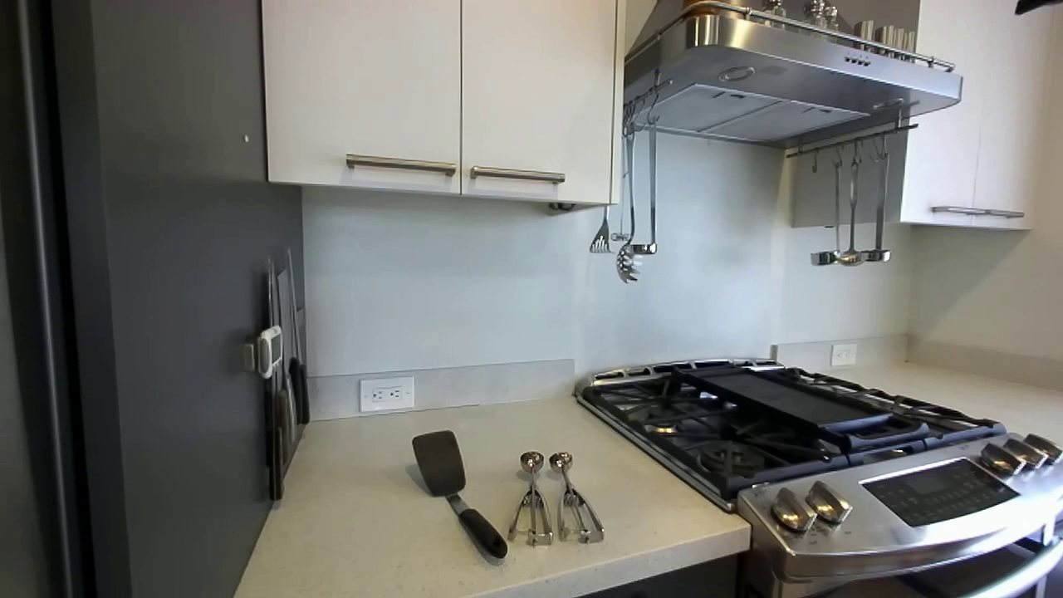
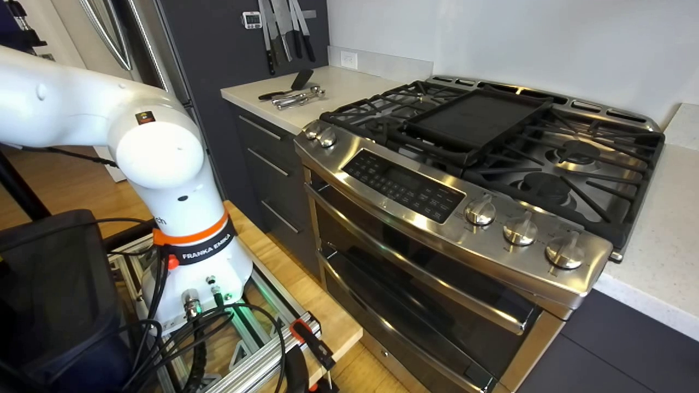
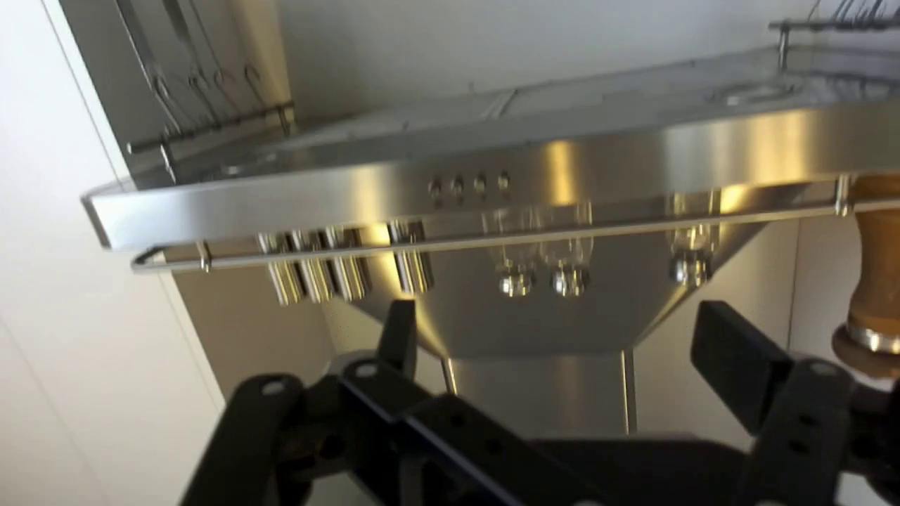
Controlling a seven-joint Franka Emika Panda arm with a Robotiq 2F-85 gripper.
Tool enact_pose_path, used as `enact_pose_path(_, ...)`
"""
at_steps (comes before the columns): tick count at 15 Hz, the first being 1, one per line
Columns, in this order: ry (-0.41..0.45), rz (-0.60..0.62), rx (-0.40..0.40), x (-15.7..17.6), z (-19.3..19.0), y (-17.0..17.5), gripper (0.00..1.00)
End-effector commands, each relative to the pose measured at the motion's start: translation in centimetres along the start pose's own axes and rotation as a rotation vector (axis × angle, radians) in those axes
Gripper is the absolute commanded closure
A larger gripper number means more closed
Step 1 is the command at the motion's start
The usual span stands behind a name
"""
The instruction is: Turn on the lights above the stove
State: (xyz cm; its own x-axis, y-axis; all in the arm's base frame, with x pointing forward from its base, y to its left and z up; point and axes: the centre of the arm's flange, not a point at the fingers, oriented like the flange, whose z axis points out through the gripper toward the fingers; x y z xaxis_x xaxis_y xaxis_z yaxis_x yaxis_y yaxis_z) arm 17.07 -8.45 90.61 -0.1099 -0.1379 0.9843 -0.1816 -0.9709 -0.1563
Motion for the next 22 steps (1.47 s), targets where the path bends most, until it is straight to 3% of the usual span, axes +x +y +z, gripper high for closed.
enact_pose_path(1,0.142,-0.043,-0.026,4.1,1.1,0.6,0.0)
enact_pose_path(5,0.063,-0.112,-0.089,7.5,2.5,0.7,0.0)
enact_pose_path(8,-0.06,-0.167,-0.118,8.6,4.2,0.5,0.0)
enact_pose_path(9,-0.009,-0.125,-0.098,6.2,2.9,0.8,0.0)
enact_pose_path(16,-0.022,-0.128,-0.1,6.2,3.4,0.8,0.0)
enact_pose_path(19,-0.042,-0.161,-0.086,5.3,6.2,0.2,0.0)
enact_pose_path(20,-0.038,-0.158,-0.072,5.1,7.5,-0.3,0.03)
enact_pose_path(21,-0.033,-0.165,-0.068,5.0,8.3,-0.8,0.26)
enact_pose_path(22,-0.03,-0.164,-0.056,5.0,9.3,-1.3,0.28)
